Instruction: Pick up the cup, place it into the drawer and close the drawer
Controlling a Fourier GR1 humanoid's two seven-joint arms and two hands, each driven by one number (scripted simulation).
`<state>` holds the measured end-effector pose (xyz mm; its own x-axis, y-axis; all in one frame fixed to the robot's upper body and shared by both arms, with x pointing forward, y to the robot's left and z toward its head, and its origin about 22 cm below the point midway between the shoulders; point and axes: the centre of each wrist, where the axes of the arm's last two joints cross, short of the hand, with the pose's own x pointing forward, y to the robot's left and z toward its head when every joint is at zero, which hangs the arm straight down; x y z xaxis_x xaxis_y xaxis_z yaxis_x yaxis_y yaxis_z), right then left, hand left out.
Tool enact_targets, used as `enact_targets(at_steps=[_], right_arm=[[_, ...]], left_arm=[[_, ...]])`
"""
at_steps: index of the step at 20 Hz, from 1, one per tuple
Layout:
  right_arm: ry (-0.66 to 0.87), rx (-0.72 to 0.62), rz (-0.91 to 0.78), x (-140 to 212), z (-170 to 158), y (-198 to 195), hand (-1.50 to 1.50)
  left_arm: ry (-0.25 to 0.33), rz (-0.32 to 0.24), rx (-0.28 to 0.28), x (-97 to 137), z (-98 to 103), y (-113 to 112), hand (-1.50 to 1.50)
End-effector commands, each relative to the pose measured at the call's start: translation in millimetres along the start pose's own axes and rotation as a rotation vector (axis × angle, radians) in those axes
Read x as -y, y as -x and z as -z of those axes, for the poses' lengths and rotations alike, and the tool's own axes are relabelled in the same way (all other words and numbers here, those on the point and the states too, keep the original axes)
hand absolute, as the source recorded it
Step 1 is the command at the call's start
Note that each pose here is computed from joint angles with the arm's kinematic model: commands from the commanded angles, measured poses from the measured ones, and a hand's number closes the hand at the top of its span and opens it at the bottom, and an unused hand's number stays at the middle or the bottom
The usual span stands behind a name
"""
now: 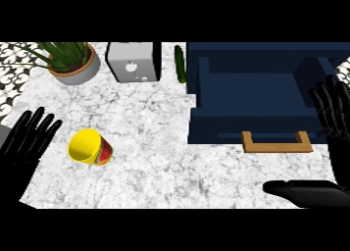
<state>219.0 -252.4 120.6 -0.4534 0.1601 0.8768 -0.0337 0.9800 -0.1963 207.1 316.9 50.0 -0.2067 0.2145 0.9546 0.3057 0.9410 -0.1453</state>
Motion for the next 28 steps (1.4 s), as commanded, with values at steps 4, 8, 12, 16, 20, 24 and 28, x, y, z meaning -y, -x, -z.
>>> enact_targets(at_steps=[4, 8, 12, 16, 20, 24, 28], right_arm=[[0.012, -0.005, 0.002, -2.8, 2.5, 2.7, -1.50], [-0.005, 0.001, -0.004, -2.1, 12.0, 9.4, -1.50], [-0.001, 0.015, -0.004, 14.0, 15.7, 14.0, -1.50], [0.007, 0.005, -0.001, 1.9, 7.0, 8.4, -1.50], [0.003, -0.004, 0.009, 21.3, 18.0, 7.1, -1.50], [-0.024, -0.011, 0.015, 23.3, -6.5, 11.9, -1.50], [-0.024, -0.013, 0.013, -4.8, -8.1, 9.0, -1.50]], left_arm=[[-0.108, 0.071, -0.049, -42.3, -15.6, 32.8, -1.50], [-0.121, 0.125, -0.094, -18.7, 0.9, 63.8, -1.50], [-0.157, 0.144, -0.128, -53.4, -12.6, 90.8, -1.50], [-0.186, 0.168, -0.150, -89.8, -31.9, 88.2, -1.50], [-0.186, 0.157, -0.178, -72.0, -12.3, 124.5, -1.50], [-0.222, 0.136, -0.143, -102.3, -35.8, 139.5, -1.50], [-0.212, 0.125, -0.126, -93.0, -37.9, 158.2, -1.50]])
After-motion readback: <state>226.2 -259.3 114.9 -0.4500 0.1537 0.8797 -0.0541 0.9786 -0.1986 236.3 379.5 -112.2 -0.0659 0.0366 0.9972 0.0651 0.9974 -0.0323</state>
